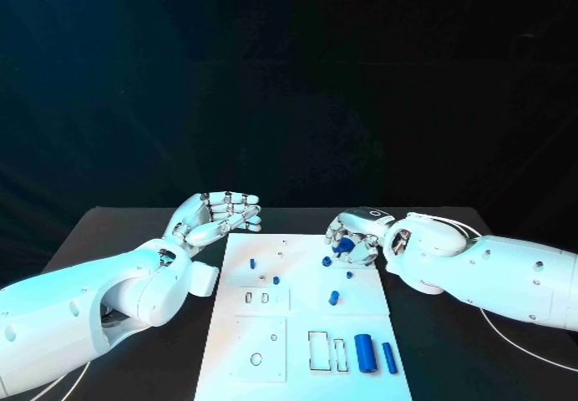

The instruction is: Assemble the parts on the task board

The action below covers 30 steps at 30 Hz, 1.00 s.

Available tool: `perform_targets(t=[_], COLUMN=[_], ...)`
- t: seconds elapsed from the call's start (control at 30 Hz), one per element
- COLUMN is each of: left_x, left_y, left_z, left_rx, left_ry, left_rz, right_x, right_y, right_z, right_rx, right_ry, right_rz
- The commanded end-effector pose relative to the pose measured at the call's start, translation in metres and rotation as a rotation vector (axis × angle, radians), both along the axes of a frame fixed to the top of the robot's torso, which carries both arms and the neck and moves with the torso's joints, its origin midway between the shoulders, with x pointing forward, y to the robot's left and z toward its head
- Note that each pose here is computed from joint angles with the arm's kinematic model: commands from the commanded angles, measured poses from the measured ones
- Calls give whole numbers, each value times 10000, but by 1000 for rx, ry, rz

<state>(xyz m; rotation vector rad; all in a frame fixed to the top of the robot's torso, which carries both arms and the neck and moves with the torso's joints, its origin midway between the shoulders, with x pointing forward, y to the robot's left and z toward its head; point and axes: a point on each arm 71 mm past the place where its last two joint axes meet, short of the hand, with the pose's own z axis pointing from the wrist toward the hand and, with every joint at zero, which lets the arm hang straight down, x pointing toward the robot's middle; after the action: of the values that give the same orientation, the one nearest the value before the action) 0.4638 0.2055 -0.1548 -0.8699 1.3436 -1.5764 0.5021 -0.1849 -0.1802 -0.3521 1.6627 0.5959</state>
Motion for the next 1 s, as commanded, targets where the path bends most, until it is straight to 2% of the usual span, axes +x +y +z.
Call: perform_targets(t=[0.03,0.3,0.63,1.0], left_x=[-15,-12,6,23], left_y=[-30,-35,-18,-11], left_z=[33,55,97,103], left_rx=[-22,-32,-34,-35], left_ry=[4,5,0,1], left_rz=[-27,-35,-35,-34], right_x=[22,63,51,63], right_y=[1,56,64,83], right_z=[-46,-102,-212,-229], right_rx=[-86,-109,-140,-134], right_ry=[-8,2,46,47], right_rz=[-20,-26,-23,-23])
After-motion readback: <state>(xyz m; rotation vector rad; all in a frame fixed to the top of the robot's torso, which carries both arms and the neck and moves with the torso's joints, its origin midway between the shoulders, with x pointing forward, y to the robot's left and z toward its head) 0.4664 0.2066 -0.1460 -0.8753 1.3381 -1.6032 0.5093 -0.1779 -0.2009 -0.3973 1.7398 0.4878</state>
